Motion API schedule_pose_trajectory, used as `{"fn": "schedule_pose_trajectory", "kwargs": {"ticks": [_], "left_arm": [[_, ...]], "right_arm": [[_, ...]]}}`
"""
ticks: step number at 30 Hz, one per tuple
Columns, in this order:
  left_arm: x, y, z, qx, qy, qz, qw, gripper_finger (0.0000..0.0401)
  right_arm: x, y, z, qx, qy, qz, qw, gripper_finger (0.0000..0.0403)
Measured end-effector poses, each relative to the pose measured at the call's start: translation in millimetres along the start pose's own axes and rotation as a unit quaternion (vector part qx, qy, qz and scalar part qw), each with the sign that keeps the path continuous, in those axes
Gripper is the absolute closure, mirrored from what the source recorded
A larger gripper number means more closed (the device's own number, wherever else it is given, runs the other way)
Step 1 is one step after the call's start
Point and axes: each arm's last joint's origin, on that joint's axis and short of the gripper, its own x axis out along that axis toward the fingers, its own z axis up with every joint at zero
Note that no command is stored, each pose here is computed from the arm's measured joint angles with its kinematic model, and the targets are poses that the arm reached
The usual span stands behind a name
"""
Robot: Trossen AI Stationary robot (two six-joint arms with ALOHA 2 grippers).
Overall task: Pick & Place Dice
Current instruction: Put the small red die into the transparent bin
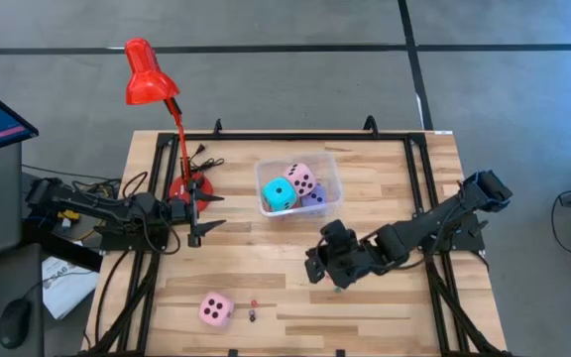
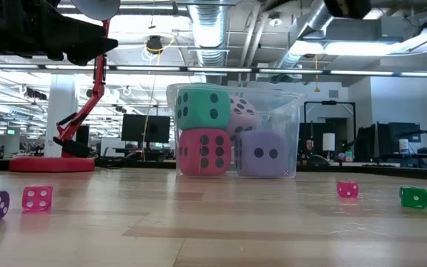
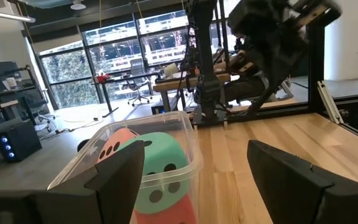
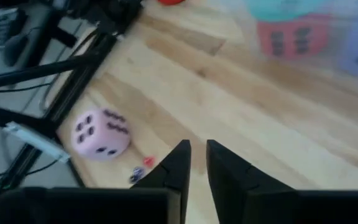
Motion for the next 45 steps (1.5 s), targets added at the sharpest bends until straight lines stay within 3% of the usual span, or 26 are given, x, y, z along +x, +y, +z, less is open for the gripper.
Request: {"fn": "schedule_pose_trajectory", "kwargs": {"ticks": [10, 24, 34, 39, 45], "left_arm": [[0.0, 0.0, 0.0, 0.0, 0.0, 0.0, 1.0, 0.0127], [0.0, 0.1, 0.3, -0.001, -0.002, 0.0, 1.0, 0.0127], [0.0, 0.1, 0.6, -0.001, -0.003, 0.0, 1.0, 0.0127], [0.0, 0.1, 0.7, -0.001, -0.003, 0.001, 1.0, 0.0127], [0.0, 0.1, 0.7, -0.001, -0.003, 0.001, 1.0, 0.0127]], "right_arm": [[5.7, -4.2, -23.4, 0.023, 0.072, -0.032, 0.997, 0.0399], [41.0, -15.7, -55.7, 0.031, 0.176, -0.114, 0.977, 0.04], [46.9, -17.9, -57.3, 0.038, 0.188, -0.127, 0.973, 0.0398], [48.6, -22.2, -54.7, 0.042, 0.186, -0.148, 0.97, 0.0383], [52.3, -25.6, -48.1, 0.048, 0.182, -0.16, 0.969, 0.0324]]}}
